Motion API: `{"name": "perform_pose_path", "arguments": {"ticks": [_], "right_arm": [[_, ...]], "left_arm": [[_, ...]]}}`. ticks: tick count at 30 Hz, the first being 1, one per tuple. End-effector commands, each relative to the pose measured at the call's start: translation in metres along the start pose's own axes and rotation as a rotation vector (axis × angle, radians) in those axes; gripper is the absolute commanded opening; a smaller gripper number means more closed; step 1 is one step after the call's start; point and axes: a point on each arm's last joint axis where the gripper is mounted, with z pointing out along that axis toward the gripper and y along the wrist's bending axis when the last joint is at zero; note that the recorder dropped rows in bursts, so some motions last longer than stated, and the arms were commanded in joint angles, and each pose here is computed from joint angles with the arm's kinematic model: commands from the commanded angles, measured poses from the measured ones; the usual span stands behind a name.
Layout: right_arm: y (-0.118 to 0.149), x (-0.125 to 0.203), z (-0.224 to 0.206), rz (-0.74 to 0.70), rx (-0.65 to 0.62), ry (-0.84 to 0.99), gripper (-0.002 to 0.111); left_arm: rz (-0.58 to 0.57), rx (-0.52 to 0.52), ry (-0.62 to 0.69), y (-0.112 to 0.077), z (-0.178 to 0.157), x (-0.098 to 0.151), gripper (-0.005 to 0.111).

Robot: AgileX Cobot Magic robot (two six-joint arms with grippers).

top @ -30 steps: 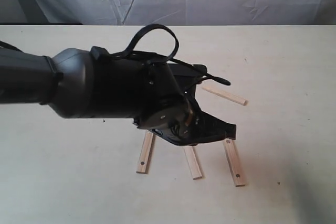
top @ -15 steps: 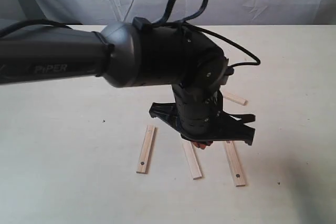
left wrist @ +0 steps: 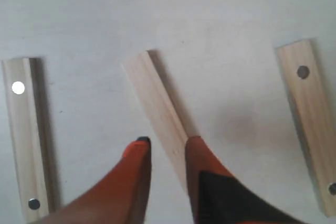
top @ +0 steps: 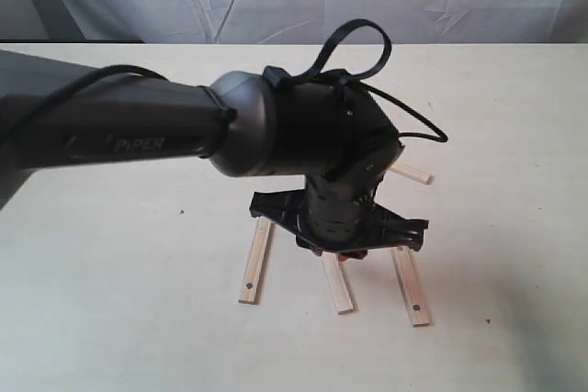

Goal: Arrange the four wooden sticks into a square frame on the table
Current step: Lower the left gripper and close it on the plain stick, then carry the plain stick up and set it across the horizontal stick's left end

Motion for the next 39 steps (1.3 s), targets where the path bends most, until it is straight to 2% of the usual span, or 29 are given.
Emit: {"name": "perform_pose_path", "arguments": {"ticks": [1,7,19,22,26,29,32,35,39], "right_arm": [[0.0,-0.001,0.0,0.004,0.004,-0.014,0.0],[0.0,-0.001,0.0,0.004,0.004,-0.014,0.0],[0.0,0.0,0.0,0.004,0.004,-0.011,0.0],[0.0,0.0,0.0,0.004,0.004,-0.011,0.0],[0.0,0.0,0.0,0.004,0.004,-0.011,0.0],[0.0,0.0,0.0,0.004,0.004,-0.011,0.0],[0.0,0.0,0.0,0.004,0.004,-0.011,0.0],[0.0,-0.001,0.0,0.004,0.004,-0.013,0.0],[0.0,-0.001,0.0,0.004,0.004,-0.013,0.0]], "left_arm": [[0.012,-0.003,0.014,-0.002,0.013,0.009,0.042],[0.011,0.043,-0.021,-0.005,0.019,0.013,0.047],[-0.005,-0.002,-0.009,-0.004,0.037,0.015,0.047],[0.038,-0.006,0.012,-0.004,0.042,0.017,0.038],[0.061,-0.018,0.042,-0.002,0.05,0.022,0.016],[0.121,-0.033,0.008,0.0,0.046,0.019,0.002],[0.208,-0.046,-0.055,0.002,0.035,0.01,0.0],[0.246,-0.055,-0.142,0.006,0.018,-0.006,0.0],[0.425,-0.034,-0.247,0.004,-0.012,-0.027,0.0]]}}
